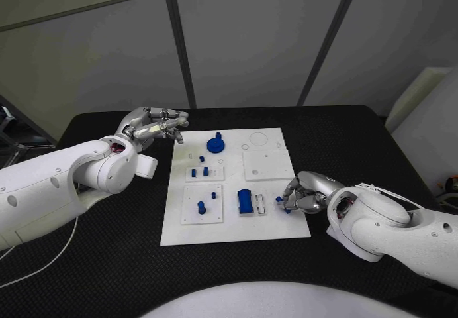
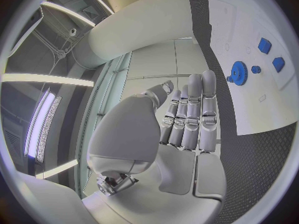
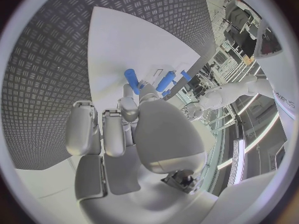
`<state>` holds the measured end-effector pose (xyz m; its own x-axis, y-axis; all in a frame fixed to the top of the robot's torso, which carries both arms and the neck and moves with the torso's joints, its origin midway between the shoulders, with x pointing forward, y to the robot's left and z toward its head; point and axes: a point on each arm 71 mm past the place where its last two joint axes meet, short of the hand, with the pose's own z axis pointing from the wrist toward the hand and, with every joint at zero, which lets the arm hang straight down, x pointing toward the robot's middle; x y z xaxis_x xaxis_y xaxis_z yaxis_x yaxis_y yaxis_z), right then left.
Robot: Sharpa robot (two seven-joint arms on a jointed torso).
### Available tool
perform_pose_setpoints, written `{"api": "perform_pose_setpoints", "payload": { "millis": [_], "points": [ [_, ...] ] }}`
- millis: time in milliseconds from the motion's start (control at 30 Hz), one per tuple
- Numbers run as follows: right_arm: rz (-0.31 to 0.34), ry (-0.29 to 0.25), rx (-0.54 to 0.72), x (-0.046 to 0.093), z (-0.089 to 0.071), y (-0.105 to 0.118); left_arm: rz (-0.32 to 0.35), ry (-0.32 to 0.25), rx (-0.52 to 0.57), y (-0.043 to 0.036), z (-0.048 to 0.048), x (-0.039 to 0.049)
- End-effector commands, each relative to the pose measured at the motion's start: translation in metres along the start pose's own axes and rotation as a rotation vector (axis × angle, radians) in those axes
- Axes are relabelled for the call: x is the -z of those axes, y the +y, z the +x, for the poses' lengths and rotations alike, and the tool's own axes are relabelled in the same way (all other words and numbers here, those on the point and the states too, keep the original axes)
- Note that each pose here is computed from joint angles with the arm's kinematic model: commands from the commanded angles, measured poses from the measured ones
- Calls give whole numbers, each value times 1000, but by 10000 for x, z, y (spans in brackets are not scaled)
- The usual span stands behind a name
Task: Assemble the parts on the task board
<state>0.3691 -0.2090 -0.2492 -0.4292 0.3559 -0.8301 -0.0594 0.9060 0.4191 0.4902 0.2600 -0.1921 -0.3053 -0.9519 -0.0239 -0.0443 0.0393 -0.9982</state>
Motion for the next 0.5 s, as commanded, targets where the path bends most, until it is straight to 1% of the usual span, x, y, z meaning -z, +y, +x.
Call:
{"api": "perform_pose_setpoints", "payload": {
  "millis": [33,167,467,500],
  "points": [
    [7,-47,-129,5,-30,36,5,12,5,-14,20,-3],
    [4,-40,-159,-14,-7,81,6,13,5,-15,22,-3],
    [11,19,-192,-93,77,150,5,14,5,-15,26,-4],
    [13,34,-191,-108,95,161,5,15,6,-16,28,-4]
  ]
}}
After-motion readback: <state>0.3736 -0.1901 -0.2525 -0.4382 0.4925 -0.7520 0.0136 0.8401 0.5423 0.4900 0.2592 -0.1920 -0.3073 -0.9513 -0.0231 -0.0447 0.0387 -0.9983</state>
